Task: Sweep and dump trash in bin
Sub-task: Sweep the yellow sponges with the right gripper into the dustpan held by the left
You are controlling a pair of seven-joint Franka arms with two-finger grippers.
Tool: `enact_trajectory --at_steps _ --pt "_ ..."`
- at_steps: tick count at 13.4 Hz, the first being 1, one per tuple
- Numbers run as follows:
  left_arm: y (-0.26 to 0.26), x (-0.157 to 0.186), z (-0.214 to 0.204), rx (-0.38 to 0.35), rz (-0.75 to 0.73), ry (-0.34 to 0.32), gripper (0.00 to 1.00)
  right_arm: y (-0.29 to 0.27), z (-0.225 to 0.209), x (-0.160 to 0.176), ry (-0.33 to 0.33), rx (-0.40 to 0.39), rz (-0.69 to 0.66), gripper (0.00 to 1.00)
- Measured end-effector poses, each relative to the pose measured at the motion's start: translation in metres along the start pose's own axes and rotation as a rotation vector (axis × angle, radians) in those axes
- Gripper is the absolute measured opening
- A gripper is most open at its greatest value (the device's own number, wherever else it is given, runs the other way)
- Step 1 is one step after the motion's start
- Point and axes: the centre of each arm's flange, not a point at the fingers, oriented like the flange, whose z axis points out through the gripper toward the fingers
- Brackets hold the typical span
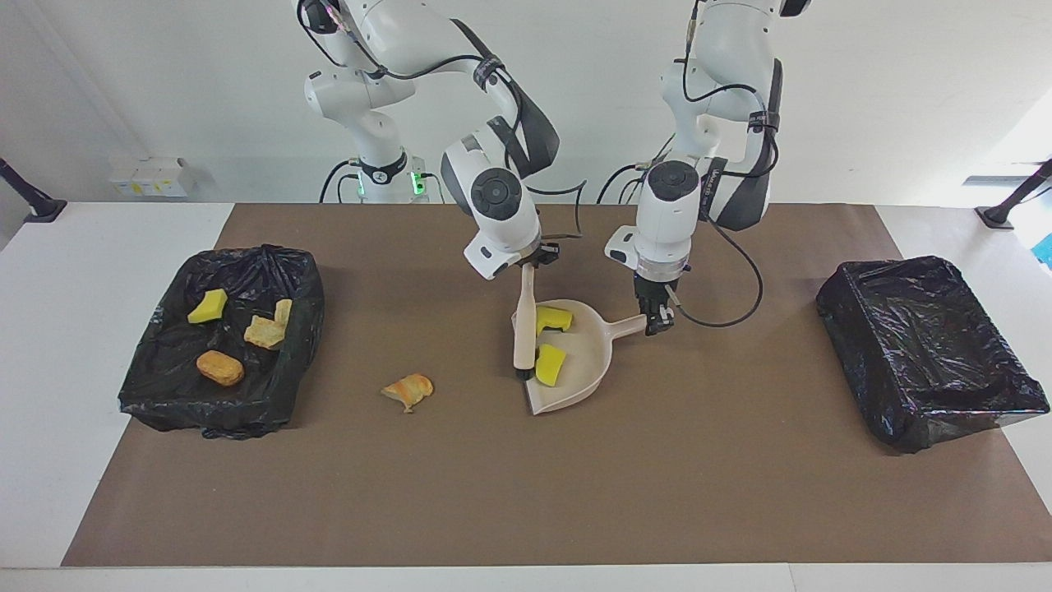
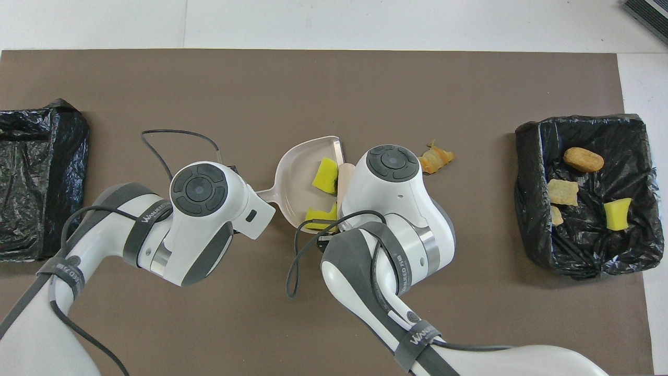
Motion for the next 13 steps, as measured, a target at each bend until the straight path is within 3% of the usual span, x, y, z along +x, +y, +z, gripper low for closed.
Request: enact_trajectory --at_steps 3,7,13 --pt "0.000 -0.001 0.000 -0.002 -0.003 0.002 0.33 -0.003 -0.021 0.000 0.000 -0.013 -0.012 0.26" --pt "-0.001 -0.002 0.001 -0.019 -0.036 0.021 0.33 -0.007 -0.018 0.007 -0.005 -0.013 -0.013 0.26" --pt "-0.002 -0.003 0.001 -0.026 -0.087 0.028 0.33 -0.039 -0.023 0.005 0.037 0.020 0.002 0.26"
